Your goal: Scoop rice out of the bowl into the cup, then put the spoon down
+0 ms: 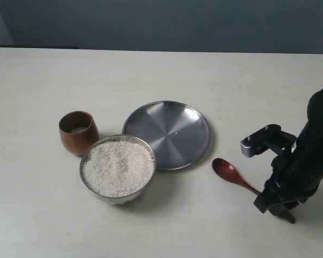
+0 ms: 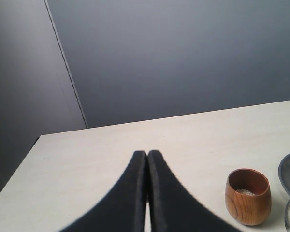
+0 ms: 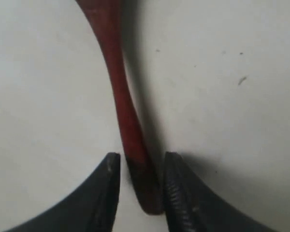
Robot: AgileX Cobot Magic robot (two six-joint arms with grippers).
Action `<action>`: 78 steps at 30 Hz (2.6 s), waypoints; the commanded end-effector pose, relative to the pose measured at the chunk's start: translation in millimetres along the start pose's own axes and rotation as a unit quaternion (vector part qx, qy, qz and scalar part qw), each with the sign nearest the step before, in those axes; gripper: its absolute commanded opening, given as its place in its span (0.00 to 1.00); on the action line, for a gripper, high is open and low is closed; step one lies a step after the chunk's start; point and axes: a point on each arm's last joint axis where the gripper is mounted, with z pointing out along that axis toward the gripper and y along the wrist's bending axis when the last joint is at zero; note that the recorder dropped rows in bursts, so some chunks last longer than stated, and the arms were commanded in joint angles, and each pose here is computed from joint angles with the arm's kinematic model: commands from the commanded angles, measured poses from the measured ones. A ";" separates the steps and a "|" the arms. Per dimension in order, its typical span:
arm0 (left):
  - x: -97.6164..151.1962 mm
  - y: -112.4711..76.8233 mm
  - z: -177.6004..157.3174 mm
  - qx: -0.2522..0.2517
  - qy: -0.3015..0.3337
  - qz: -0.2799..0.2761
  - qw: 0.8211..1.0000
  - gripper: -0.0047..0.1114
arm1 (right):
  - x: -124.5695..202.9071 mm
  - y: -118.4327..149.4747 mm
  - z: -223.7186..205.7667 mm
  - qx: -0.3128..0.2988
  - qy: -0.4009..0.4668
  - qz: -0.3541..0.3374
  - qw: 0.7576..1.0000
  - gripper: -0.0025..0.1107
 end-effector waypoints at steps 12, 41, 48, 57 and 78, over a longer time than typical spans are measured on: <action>-1.6 0.3 -0.9 -0.002 -0.005 -0.001 1.000 0.04 | 2.8 -1.3 9.1 -0.013 0.038 0.001 0.999 0.02; -1.6 0.3 -0.9 -0.002 -0.005 -0.001 1.000 0.04 | -69.2 93.4 -114.7 0.082 -0.014 -0.117 0.990 0.02; -1.6 0.3 -0.9 -0.002 -0.005 -0.001 1.000 0.04 | -97.3 118.9 -107.6 0.194 -0.012 -0.145 0.970 0.02; -1.6 0.3 -0.9 -0.002 -0.005 -0.001 1.000 0.04 | -117.4 158.6 -91.2 0.230 -0.020 -0.189 0.954 0.02; -1.6 0.3 -0.9 -0.002 -0.005 0.000 1.000 0.04 | -121.5 217.5 -40.9 0.342 -0.011 -0.302 0.890 0.02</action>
